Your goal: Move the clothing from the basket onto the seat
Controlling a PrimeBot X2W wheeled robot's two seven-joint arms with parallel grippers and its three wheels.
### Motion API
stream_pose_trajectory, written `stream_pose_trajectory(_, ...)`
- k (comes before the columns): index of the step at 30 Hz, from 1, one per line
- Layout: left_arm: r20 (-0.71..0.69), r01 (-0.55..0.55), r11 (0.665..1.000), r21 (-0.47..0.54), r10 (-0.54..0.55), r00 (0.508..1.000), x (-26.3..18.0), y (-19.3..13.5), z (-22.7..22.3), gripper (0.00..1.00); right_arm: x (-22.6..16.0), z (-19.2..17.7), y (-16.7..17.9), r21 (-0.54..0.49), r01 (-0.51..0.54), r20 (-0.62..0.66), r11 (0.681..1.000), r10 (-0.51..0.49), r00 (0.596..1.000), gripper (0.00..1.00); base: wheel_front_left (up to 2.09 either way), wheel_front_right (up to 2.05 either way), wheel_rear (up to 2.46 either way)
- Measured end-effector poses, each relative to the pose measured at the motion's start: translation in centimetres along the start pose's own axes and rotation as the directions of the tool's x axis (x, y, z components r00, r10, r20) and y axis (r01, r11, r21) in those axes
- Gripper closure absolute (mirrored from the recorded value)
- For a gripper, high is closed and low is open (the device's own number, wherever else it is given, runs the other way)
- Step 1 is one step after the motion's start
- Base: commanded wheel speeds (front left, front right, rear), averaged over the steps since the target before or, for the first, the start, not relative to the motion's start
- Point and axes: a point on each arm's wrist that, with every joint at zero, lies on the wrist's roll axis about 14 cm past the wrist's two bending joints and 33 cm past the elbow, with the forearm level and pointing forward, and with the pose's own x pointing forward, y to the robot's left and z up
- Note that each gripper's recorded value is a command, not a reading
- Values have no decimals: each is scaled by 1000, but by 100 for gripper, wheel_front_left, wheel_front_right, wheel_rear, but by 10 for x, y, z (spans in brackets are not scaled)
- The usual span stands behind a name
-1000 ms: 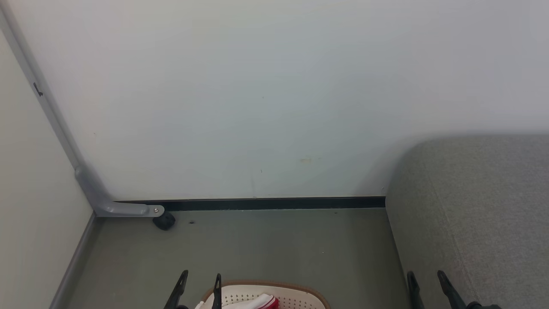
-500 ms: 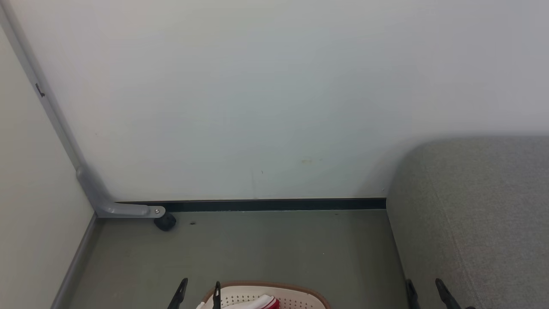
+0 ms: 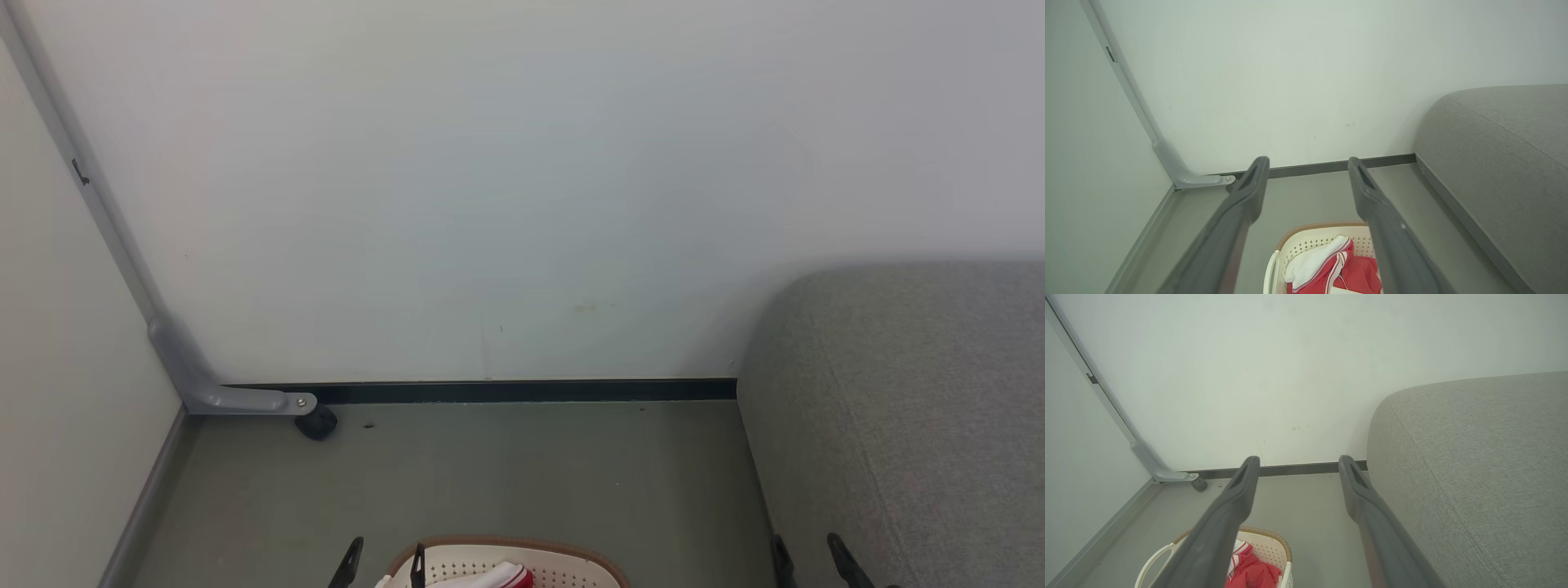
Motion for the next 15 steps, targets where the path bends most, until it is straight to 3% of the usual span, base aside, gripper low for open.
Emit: stream_pose_trajectory(15,-27,-7,1000,-1,7,1000,2,3,-8,0,-2,-8,-8,-10,21,-27,1000,-21,999,0,0,0,0)
